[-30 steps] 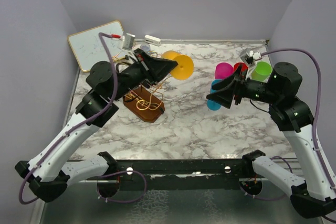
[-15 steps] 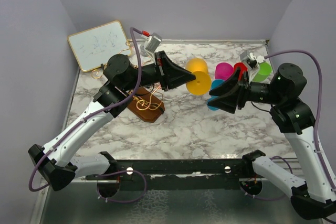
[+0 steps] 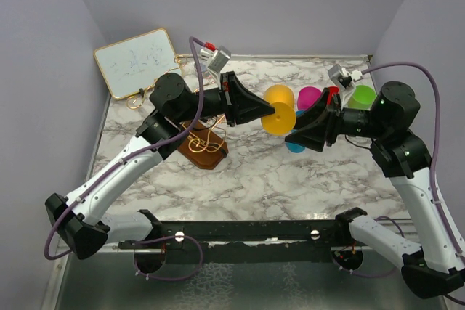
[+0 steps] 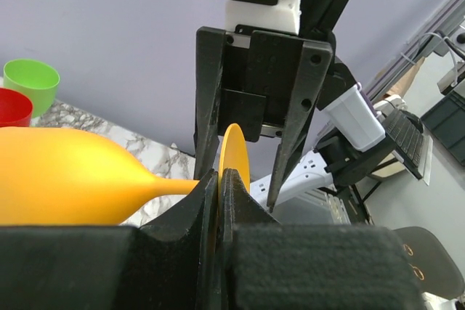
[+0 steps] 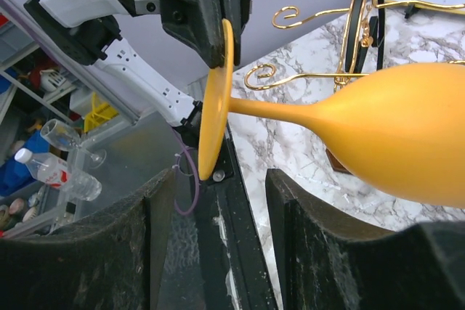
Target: Take the wine glass off the wine glass rack
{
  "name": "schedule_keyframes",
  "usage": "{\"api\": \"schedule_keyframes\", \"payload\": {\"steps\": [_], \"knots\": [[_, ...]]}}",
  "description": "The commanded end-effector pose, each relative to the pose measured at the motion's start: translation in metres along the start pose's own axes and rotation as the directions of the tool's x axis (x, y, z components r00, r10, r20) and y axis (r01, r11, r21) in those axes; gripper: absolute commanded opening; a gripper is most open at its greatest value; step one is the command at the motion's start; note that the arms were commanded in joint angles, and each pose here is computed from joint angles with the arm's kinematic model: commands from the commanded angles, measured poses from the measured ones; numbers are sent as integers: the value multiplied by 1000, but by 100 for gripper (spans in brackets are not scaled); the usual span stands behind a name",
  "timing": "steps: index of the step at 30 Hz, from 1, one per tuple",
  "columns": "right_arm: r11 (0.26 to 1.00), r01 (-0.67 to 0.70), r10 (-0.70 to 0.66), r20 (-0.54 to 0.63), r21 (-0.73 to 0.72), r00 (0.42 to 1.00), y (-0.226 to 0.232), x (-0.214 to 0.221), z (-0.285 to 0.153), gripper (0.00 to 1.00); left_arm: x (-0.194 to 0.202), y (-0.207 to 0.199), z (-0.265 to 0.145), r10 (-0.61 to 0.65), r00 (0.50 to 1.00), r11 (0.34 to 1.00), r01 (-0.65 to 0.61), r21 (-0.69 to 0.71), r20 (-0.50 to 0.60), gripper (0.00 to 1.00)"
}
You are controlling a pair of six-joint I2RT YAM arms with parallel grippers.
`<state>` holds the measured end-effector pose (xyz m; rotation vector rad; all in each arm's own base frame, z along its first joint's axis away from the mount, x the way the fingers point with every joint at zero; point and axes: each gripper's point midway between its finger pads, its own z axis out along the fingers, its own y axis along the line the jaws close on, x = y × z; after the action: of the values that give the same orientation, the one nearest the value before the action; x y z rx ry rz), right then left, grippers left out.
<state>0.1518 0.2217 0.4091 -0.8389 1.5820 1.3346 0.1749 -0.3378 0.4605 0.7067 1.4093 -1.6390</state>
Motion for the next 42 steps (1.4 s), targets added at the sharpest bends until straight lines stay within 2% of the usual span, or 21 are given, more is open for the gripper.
{"api": "schedule_keyframes", "payload": {"steps": [1,4,8,11,15,18,20,23,25,27,29,30,34,38,42], "knots": [[1000,20,-20,22,-7,1000,4,-13,0,52,-3,-5,3,22,1000,999,-22,28,-7,0],[1000,10,-10,19,-2,1000,1,-14,2,51,0,-3,4,17,1000,999,-17,28,-14,0],[1000,-5,4,22,13,1000,-5,-16,5,43,3,0,7,12,1000,1000,-11,25,-26,0],[999,-30,30,11,23,999,-12,-14,7,32,6,2,9,7,999,1000,-6,26,-34,0],[999,-34,33,9,29,999,-17,-10,9,3,10,9,10,5,999,1000,-5,1,-49,0],[995,-15,12,27,95,1000,-26,-10,6,1,15,21,8,5,998,998,-9,-61,-69,2],[985,8,-15,42,171,999,-38,-8,3,1,16,36,4,4,998,987,-15,-162,-70,25],[946,61,-80,49,317,996,-62,-6,-7,1,9,59,-12,5,999,936,-23,-352,-53,56],[893,107,-139,44,438,989,-85,-4,-17,1,7,72,-23,-11,999,890,-7,-455,-36,73],[802,173,-225,20,572,974,-112,-3,-31,1,10,81,-31,-49,999,852,33,-523,-16,89],[678,245,-322,-20,693,947,-136,-2,-46,1,17,92,-38,-101,995,808,83,-584,1,98],[622,300,-379,-58,723,924,-142,-2,-50,1,21,95,-40,-127,992,793,103,-601,2,99],[441,518,-604,-185,733,775,-144,-9,-56,1,39,100,-34,-240,971,777,201,-596,15,99],[331,657,-751,-232,677,618,-131,-16,-51,1,49,95,-24,-348,936,780,323,-536,58,97],[291,701,-803,-232,651,549,-125,-21,-45,1,46,82,-13,-445,887,781,450,-433,120,91]]}}
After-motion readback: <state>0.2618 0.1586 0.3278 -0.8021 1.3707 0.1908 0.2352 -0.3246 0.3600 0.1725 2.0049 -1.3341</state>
